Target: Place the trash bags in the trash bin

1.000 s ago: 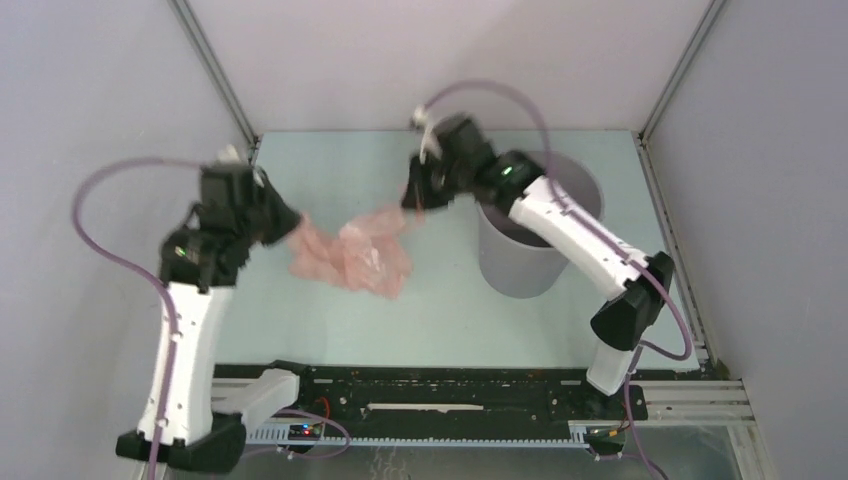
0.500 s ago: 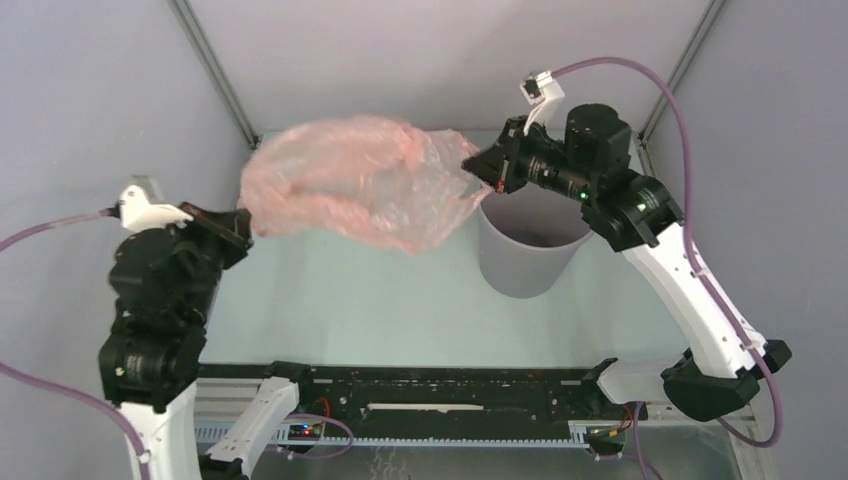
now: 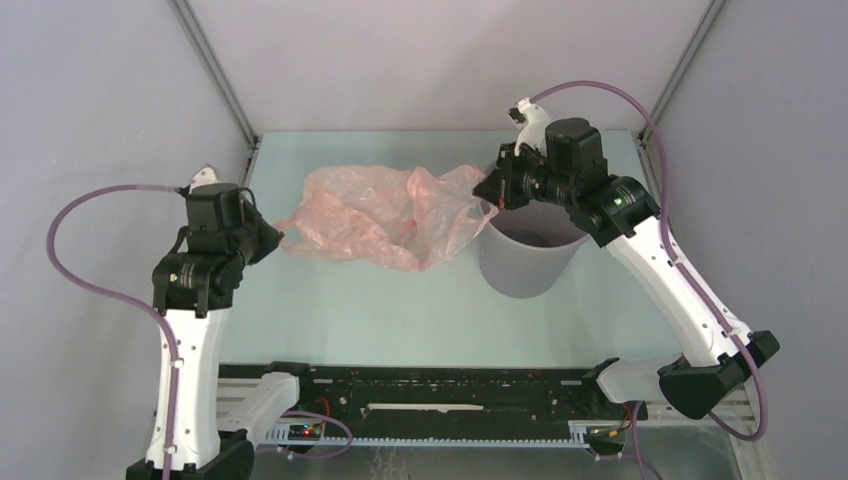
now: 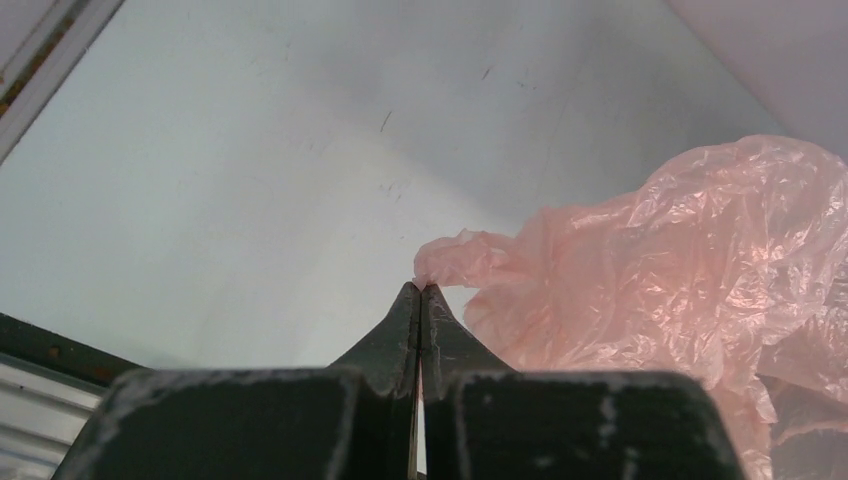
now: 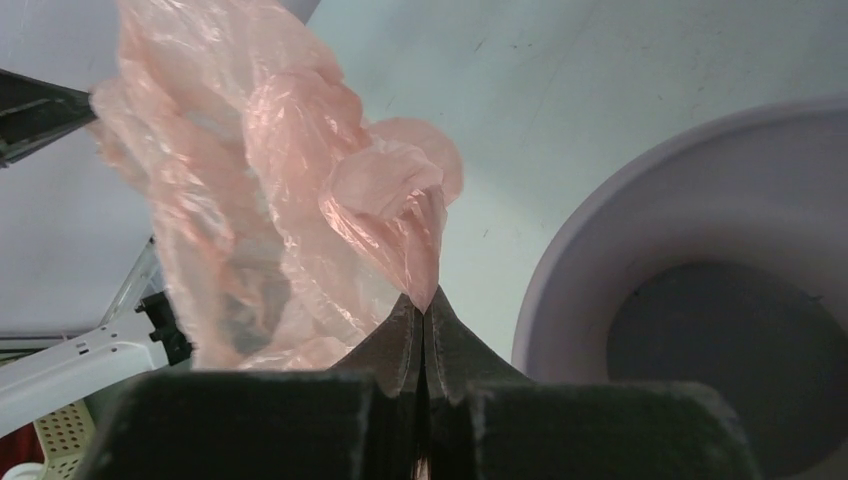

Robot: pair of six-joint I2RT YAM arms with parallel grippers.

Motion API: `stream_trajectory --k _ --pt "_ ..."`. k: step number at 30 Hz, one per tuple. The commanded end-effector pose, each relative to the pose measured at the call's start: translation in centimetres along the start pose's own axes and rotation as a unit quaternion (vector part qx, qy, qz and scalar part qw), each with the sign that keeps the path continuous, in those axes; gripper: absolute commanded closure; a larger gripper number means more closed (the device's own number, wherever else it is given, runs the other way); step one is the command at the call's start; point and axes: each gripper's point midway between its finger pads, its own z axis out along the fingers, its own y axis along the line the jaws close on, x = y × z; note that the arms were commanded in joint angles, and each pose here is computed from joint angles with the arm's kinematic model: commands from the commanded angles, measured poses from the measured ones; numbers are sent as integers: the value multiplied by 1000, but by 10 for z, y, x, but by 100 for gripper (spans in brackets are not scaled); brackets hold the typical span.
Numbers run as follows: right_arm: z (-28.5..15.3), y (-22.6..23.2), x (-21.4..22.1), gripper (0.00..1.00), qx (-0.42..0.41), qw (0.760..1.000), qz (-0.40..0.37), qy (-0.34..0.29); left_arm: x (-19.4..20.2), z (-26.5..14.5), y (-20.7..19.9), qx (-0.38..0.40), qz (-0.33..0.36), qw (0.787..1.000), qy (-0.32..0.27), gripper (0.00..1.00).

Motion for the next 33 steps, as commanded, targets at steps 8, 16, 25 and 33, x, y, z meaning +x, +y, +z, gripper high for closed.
stream_trajectory --k 8,16,25,33 --pt "-14 -14 -9 100 28 999 -33 -28 -55 -48 -28 80 -11 991 -105 100" --pt "-16 7 -12 99 -28 998 -31 -43 -59 -96 -89 304 20 938 -165 100" --pt "25 32 41 95 -37 999 -8 28 -4 -50 -71 291 12 952 -95 100" --pt "34 20 74 97 13 996 -39 80 36 -10 -52 235 -80 969 -14 100"
